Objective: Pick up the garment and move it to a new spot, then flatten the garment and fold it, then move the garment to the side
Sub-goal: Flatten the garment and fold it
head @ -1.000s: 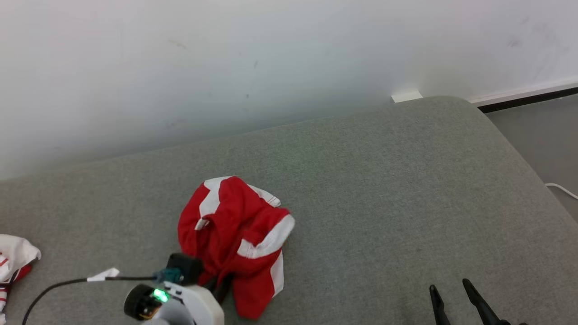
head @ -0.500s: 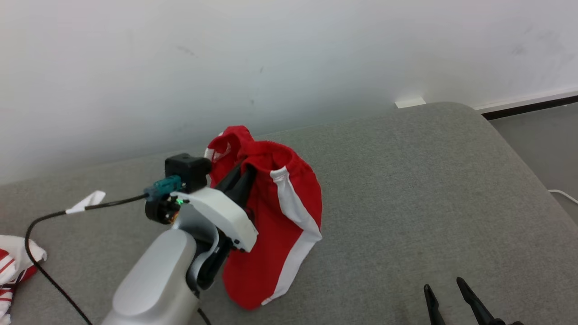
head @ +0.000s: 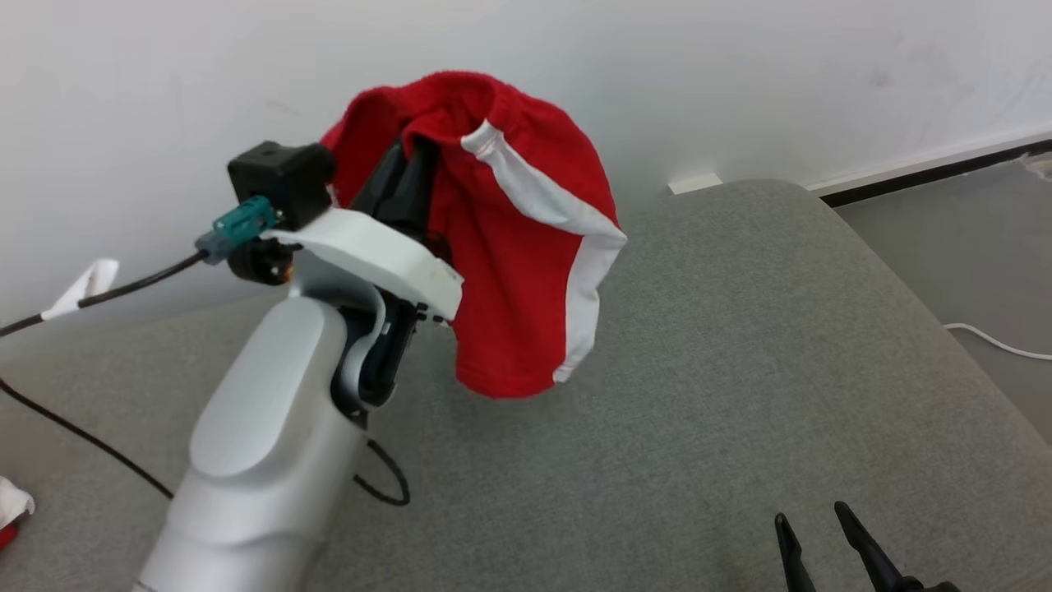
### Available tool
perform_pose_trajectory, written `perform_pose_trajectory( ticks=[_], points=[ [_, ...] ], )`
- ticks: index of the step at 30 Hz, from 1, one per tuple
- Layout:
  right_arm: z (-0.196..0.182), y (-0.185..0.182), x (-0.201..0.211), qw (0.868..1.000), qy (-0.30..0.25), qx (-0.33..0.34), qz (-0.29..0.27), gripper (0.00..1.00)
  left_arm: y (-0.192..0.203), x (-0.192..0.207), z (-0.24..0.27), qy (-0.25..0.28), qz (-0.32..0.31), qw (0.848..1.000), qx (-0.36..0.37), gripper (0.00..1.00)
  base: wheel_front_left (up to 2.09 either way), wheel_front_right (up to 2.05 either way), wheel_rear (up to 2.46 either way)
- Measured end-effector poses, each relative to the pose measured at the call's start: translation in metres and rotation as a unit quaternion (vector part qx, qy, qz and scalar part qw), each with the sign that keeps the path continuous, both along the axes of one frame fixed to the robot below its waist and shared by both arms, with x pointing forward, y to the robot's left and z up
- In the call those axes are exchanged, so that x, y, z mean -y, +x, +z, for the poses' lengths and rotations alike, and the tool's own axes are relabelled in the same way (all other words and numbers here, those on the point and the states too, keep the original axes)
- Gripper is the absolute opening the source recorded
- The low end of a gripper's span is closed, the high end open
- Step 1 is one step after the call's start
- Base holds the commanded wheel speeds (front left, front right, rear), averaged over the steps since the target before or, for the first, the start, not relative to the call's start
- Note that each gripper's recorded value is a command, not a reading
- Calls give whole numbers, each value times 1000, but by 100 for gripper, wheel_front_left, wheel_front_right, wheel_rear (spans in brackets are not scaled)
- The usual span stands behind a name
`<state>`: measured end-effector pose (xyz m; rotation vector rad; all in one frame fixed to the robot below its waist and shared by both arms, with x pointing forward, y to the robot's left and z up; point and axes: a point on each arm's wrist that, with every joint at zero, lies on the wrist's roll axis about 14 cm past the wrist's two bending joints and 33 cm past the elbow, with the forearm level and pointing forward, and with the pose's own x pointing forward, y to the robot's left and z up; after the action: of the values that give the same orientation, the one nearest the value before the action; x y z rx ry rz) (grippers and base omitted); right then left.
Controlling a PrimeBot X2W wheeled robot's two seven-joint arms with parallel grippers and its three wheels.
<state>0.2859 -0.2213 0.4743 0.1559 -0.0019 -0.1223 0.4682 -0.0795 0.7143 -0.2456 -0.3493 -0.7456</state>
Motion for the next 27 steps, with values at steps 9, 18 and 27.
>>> perform_pose_trajectory(
  ticks=[9,18,27],
  points=[
    [-2,0,2,1000,0,-6,-5,100,-10,33,3,-76,-30,997,-9,0,0,0,0],
    [-9,10,-2,1000,3,-18,4,100,-39,48,-98,-52,-74,987,-135,0,0,0,0],
    [-11,19,-16,999,4,-21,30,100,-70,-25,-250,51,-1,955,-292,0,0,0,0]
  ],
)
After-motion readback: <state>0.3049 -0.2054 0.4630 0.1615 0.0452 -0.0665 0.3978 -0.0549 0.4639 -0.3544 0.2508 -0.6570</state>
